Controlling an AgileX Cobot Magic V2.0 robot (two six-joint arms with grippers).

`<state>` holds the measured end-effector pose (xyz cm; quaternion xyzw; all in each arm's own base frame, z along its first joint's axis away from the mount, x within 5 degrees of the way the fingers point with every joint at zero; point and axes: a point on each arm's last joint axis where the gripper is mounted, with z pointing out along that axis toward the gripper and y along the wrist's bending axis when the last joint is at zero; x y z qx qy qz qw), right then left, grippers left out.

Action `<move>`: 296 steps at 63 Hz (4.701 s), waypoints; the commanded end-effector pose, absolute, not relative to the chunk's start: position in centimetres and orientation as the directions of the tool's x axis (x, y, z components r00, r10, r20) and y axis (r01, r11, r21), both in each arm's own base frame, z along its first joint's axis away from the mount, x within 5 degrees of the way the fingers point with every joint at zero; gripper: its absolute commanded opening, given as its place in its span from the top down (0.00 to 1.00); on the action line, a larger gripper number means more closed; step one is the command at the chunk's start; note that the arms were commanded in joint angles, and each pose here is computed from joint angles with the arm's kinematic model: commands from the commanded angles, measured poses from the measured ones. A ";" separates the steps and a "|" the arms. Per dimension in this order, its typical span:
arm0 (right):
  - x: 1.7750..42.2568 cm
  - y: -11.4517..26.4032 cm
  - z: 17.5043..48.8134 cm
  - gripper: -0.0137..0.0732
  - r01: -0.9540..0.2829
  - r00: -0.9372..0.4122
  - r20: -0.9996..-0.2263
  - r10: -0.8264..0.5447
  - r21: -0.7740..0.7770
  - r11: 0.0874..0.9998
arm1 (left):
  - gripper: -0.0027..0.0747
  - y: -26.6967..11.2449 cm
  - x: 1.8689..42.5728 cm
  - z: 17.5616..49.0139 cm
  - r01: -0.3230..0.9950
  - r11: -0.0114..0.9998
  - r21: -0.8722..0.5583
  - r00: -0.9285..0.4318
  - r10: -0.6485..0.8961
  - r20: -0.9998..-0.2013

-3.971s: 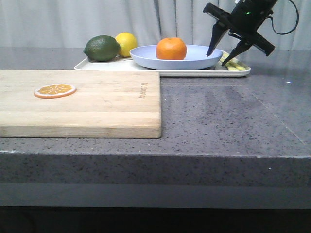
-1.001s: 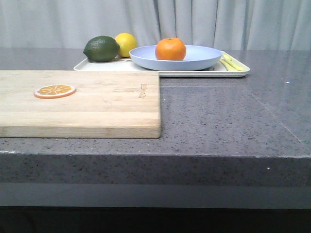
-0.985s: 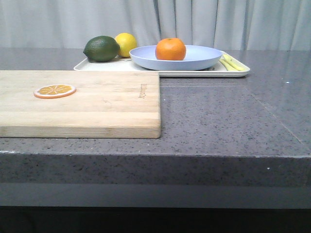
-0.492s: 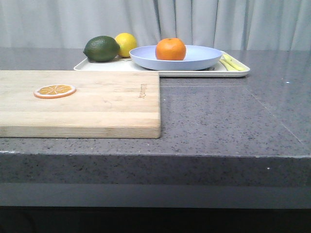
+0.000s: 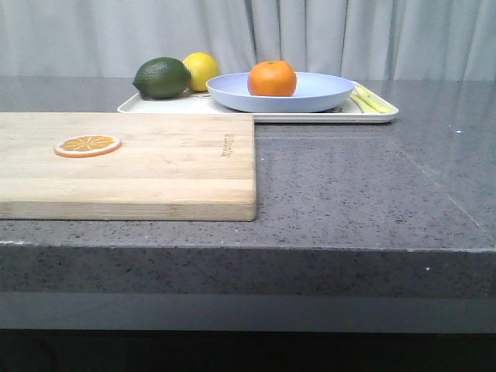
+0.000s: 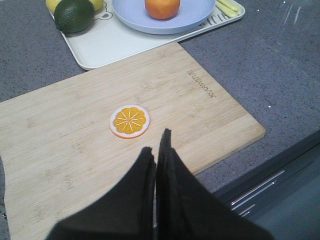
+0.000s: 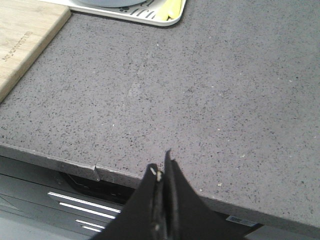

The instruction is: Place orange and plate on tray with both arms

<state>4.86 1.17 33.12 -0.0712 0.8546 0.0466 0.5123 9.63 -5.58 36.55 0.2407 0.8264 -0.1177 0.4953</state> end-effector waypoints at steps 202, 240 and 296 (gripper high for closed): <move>5.2 1.1 34.4 0.98 -0.160 -0.385 -0.920 -0.068 -0.006 0.987 | 0.99 -0.6 5.5 20.8 0.114 0.992 -0.053 0.119 -0.067 -0.991; 5.5 0.3 25.2 0.98 -0.054 0.068 -0.995 -0.074 -0.078 0.995 | 0.99 -0.6 5.5 20.8 0.114 0.992 -0.053 0.119 -0.067 -0.991; 5.3 0.1 21.7 0.98 -0.009 0.146 -0.989 -0.016 -0.017 1.000 | 0.99 -0.6 5.5 20.7 0.114 0.992 -0.053 0.115 -0.067 -0.991</move>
